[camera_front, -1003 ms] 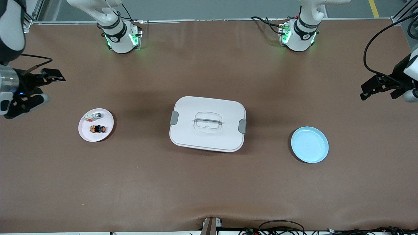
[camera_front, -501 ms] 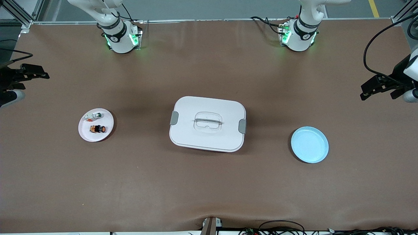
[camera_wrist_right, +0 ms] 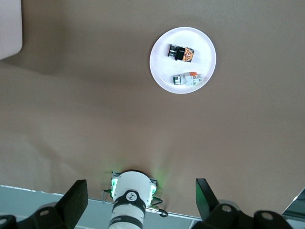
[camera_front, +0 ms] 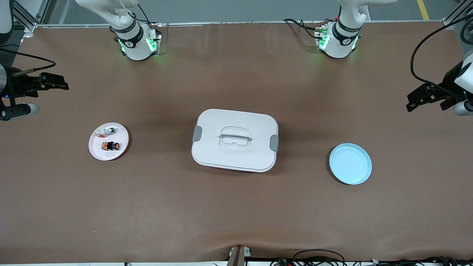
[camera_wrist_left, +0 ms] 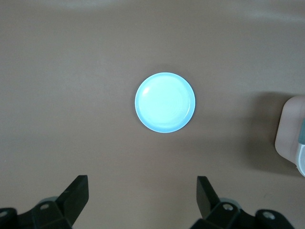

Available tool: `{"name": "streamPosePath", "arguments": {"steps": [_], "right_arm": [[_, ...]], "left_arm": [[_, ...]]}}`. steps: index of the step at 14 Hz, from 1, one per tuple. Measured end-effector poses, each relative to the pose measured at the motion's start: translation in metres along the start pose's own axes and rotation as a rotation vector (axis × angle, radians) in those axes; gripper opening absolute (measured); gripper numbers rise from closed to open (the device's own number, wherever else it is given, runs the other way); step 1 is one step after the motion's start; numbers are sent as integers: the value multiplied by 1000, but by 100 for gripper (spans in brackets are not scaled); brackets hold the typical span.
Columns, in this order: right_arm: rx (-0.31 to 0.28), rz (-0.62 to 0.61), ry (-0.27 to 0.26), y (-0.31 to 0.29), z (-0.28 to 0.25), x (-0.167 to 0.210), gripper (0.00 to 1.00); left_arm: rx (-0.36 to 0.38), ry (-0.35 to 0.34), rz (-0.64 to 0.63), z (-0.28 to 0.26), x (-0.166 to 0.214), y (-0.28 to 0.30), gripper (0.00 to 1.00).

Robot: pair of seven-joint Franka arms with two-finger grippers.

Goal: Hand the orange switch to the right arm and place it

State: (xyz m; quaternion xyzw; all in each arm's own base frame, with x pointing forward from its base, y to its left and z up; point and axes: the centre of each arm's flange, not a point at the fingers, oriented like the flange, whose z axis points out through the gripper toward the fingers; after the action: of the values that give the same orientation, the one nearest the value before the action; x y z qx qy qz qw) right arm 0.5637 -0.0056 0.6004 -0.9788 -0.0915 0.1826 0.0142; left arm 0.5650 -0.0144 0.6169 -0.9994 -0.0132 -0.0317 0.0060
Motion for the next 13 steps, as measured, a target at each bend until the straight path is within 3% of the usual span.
{"name": "streamPosePath", "arguments": {"steps": [3, 8, 13], "right_arm": [[-5, 74, 24, -4, -2, 3, 100], [-9, 84, 57, -8, -7, 5, 100], [-19, 113, 119, -20, -19, -9, 100]], "left_arm": [[0, 0, 0, 0, 0, 0, 100], [0, -3, 0, 0, 0, 0, 100], [4, -67, 2, 6, -7, 1, 100]]}}
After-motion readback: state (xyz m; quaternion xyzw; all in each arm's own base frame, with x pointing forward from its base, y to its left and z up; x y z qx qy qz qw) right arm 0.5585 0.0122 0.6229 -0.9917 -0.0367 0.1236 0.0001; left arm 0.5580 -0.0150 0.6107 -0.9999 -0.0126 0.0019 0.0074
